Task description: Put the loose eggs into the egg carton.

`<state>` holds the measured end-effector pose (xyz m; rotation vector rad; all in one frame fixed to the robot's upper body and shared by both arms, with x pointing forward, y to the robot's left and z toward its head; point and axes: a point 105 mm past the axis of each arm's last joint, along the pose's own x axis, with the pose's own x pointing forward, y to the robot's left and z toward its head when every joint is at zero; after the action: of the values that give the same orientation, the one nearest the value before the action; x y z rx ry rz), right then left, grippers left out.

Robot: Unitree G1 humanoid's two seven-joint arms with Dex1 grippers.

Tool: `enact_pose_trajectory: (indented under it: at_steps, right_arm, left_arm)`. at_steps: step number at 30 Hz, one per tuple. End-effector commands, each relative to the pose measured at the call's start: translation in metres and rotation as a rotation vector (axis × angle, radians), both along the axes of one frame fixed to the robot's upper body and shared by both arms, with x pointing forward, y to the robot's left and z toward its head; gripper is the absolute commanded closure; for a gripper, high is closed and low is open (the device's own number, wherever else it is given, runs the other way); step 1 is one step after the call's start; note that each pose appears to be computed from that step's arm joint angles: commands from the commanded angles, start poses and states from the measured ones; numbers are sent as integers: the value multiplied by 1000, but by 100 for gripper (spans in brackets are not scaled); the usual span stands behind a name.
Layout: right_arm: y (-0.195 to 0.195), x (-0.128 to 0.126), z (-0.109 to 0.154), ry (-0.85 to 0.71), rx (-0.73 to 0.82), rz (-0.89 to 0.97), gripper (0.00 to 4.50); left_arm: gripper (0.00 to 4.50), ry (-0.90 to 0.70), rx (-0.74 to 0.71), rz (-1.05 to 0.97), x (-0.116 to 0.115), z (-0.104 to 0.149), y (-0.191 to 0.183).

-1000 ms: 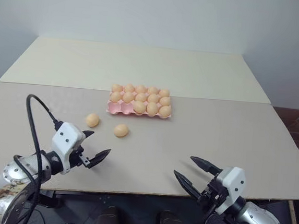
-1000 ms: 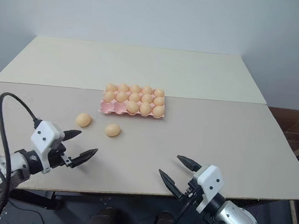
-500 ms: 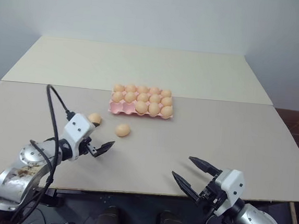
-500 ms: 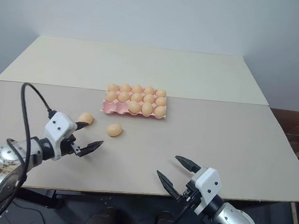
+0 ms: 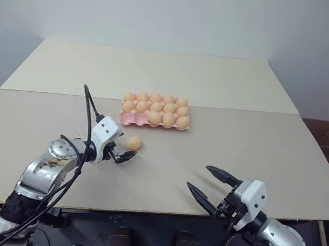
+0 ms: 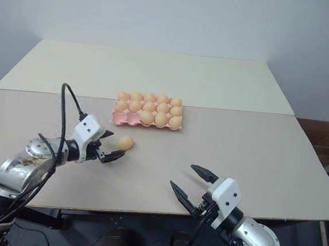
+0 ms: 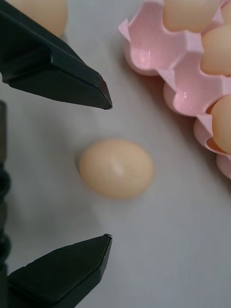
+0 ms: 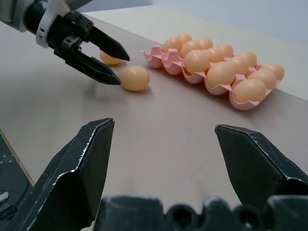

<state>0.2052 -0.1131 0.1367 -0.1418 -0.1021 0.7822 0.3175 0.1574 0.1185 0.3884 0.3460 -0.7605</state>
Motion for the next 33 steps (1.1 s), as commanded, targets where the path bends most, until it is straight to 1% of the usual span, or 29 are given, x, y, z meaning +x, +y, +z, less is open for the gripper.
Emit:
enact_pose_trajectory:
  at_steps: [1, 5, 8, 12, 16, 18, 20, 25, 29, 32, 33]
  right_arm:
    - [5, -2, 16, -54, 19, 20, 49]
    - [7, -2, 18, -60, 20, 23, 49]
    - [8, -1, 20, -67, 23, 17, 44]
    - [8, 0, 21, -65, 24, 12, 44]
    - [7, 1, 21, -67, 22, 10, 44]
    - [6, 2, 22, -71, 20, 8, 44]
    - [5, 3, 22, -75, 19, 7, 44]
    - [5, 5, 23, -81, 18, 14, 44]
    - [5, 4, 22, -73, 14, 29, 44]
    - [5, 5, 24, -77, 24, 18, 44]
    - [4, 5, 24, -76, 26, 14, 44]
  left_arm:
    - [0, 1, 10, -28, 3, 3, -5]
    - [0, 37, 14, -53, 4, 0, -8]
    - [61, 47, 12, -54, 5, -2, -7]
    - [181, 43, 7, -47, 8, -2, -7]
    - [314, 19, 9, -24, 10, -1, -4]
    - [375, -28, 6, 11, 14, 6, 0]
    - [447, -91, 9, 42, 17, 17, 2]
    - [449, -196, -3, 89, 14, 40, 1]
    - [449, -203, -15, 106, 1, 43, 3]
    - [449, -212, -34, 162, -7, 46, 17]
    - [432, -214, -46, 180, -10, 48, 23]
